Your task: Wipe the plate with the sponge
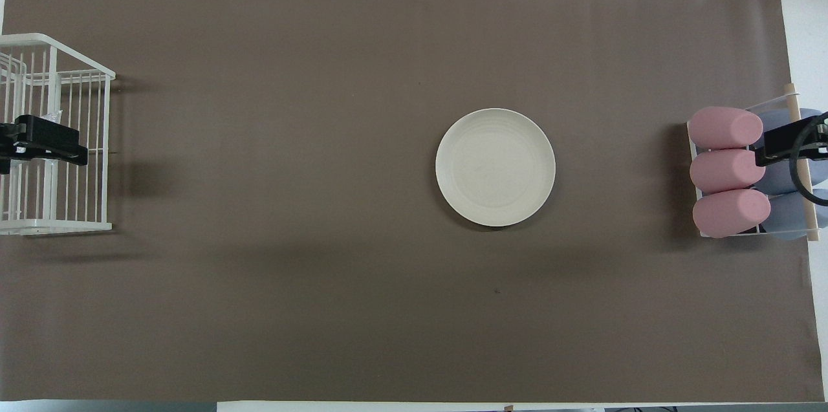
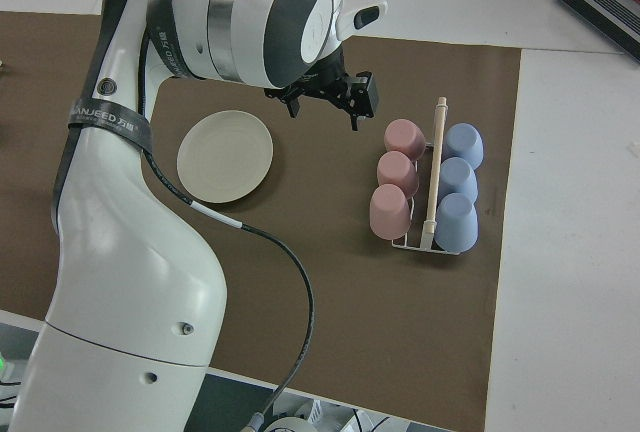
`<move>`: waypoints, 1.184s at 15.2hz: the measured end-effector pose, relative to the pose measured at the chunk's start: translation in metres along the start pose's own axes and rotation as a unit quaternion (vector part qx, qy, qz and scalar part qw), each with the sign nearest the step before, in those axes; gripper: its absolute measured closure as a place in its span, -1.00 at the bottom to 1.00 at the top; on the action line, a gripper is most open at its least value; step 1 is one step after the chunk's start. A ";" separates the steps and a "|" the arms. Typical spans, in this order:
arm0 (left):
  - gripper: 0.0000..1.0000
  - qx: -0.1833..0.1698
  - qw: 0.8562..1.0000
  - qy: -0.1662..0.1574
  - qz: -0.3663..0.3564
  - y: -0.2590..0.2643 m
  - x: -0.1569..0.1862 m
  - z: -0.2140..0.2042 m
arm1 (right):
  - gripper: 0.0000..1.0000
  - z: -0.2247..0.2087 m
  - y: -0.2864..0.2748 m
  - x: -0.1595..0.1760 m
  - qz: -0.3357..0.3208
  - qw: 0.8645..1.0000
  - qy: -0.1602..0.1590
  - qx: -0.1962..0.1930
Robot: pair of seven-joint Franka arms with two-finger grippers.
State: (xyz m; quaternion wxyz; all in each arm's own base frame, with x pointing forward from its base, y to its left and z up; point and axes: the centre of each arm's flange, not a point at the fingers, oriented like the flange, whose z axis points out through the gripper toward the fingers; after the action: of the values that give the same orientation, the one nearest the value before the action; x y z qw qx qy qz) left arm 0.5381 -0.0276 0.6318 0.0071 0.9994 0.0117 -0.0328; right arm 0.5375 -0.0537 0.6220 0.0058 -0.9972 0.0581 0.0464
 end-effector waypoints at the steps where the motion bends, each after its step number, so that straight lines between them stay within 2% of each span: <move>1: -1.00 0.000 1.000 0.000 0.000 0.000 0.000 0.000 | -1.00 0.000 0.000 0.000 0.000 1.000 0.000 0.000; 9: -1.00 -0.001 1.000 0.001 -0.008 -0.007 0.001 0.000 | -1.00 0.000 -0.003 0.000 -0.003 1.000 0.001 0.000; 12: -1.00 0.002 1.000 0.003 -0.029 -0.016 0.002 0.001 | -1.00 -0.004 -0.006 0.004 -0.006 1.000 0.021 0.000; 16: -1.00 0.075 0.996 0.004 -0.039 -0.010 0.003 0.011 | -1.00 -0.007 -0.012 0.007 -0.015 0.999 0.035 0.000; 18: -1.00 0.129 0.991 0.001 -0.032 -0.003 0.008 0.025 | -1.00 -0.006 -0.013 0.007 -0.015 0.999 0.034 0.000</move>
State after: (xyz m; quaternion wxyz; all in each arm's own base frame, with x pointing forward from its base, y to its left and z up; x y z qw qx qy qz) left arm 0.5446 -0.0249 0.6067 -0.1226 0.9911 0.0390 -0.0334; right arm 0.5463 -0.0422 0.6278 0.0042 -0.9990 0.0432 0.0119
